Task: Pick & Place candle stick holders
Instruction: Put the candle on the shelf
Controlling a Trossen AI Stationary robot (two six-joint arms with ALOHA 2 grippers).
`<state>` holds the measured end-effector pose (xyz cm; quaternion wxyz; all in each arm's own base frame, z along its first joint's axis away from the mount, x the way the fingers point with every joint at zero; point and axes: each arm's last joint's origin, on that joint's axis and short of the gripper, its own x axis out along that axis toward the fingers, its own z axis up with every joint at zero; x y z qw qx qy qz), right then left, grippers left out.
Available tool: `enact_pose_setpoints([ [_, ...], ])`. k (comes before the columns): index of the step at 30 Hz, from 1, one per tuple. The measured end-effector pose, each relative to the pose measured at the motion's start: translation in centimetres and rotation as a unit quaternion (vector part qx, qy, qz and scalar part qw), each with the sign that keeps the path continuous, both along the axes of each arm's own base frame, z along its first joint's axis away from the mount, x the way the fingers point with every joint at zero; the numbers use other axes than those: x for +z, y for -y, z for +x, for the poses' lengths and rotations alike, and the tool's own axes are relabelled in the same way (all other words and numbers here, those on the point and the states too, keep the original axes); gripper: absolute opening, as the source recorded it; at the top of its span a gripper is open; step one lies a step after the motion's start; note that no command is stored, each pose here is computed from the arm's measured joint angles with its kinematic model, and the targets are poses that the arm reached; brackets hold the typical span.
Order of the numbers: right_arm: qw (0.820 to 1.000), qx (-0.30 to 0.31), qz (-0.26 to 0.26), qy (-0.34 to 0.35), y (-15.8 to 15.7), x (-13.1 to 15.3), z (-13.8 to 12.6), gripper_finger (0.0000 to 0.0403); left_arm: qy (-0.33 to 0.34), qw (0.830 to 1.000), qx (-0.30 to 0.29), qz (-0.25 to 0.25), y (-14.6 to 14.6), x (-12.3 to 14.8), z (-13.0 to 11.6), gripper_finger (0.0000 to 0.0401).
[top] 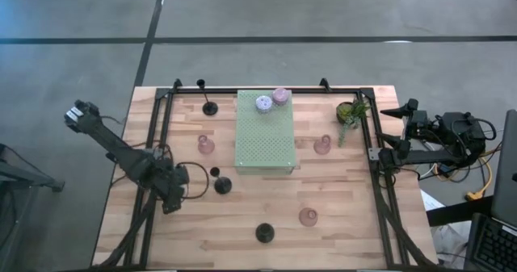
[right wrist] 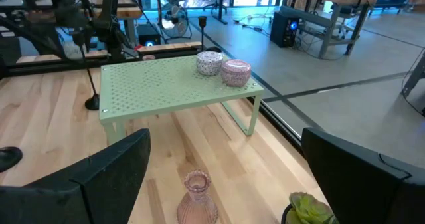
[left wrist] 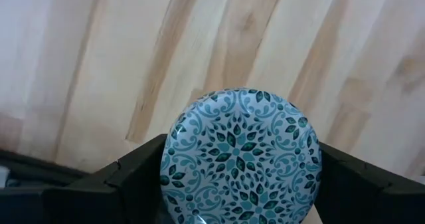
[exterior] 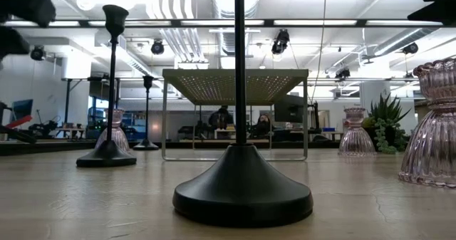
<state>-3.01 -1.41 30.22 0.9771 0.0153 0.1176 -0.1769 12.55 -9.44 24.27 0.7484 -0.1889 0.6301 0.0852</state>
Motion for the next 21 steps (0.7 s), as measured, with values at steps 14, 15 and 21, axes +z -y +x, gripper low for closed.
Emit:
enact_pose_setpoints([
  [14, 1.000, 0.000, 0.000, 0.000, 0.0, 0.0, 0.0, 0.0384, 0.042, 0.994, 0.097, 0.040, -3.9, 5.6, 0.2, 0.0304],
  [15, 1.000, 0.000, 0.000, 0.000, 0.0, 0.0, 0.0, 0.0384, 0.046, 0.993, 0.102, 0.044, -4.3, 6.0, 0.4, 0.0304],
  [21, 1.000, 0.000, 0.000, 0.000, 0.0, 0.0, 0.0, 0.0384, 0.066, 0.988, 0.123, 0.067, -6.9, 7.7, 1.6, 0.0304],
])
